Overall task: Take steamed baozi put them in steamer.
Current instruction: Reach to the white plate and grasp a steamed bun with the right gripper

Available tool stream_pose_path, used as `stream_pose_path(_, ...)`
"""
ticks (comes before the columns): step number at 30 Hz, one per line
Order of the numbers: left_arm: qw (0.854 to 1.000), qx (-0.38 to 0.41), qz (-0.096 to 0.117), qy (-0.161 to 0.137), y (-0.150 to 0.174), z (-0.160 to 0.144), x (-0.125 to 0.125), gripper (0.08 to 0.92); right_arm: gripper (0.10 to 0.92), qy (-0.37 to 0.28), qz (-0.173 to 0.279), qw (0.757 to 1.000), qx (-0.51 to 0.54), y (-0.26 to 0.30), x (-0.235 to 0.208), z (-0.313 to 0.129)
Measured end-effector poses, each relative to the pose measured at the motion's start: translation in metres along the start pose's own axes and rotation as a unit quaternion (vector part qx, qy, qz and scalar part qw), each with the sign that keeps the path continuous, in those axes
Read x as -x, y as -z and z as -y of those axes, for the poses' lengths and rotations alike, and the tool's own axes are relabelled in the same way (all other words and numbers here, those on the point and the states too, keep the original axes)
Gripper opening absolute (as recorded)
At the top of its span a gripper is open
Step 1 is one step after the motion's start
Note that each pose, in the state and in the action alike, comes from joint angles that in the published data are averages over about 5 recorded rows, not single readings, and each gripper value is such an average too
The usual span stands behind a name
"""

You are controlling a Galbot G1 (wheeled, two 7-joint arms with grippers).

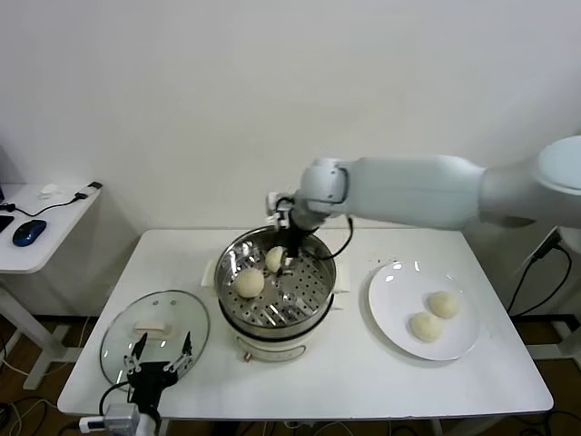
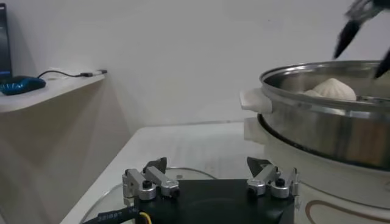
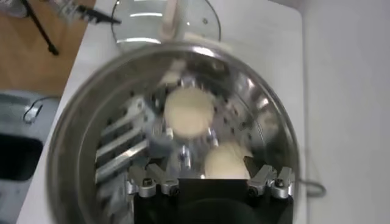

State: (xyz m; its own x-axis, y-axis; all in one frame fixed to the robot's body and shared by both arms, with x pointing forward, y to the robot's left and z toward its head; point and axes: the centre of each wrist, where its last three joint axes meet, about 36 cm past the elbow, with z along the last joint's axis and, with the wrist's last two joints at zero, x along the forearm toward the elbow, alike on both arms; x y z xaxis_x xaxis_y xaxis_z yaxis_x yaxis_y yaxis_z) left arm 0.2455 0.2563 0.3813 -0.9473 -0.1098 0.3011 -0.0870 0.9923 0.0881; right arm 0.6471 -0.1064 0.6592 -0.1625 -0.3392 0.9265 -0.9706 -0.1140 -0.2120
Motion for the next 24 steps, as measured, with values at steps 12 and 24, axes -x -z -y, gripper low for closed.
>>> stream_pose_path(12, 1.000, 0.002, -0.005, 0.001, -0.005, 0.001, 0.003, 0.823, 0.823, 0.021, -0.068, 0.997, 0.033, -0.170, -0.058, -0.049)
stream_pose_path(24, 1.000, 0.002, -0.012, 0.004, -0.008, 0.004, 0.003, 0.823, 0.823, 0.056, -0.110, 0.989, 0.076, -0.272, 0.001, -0.108)
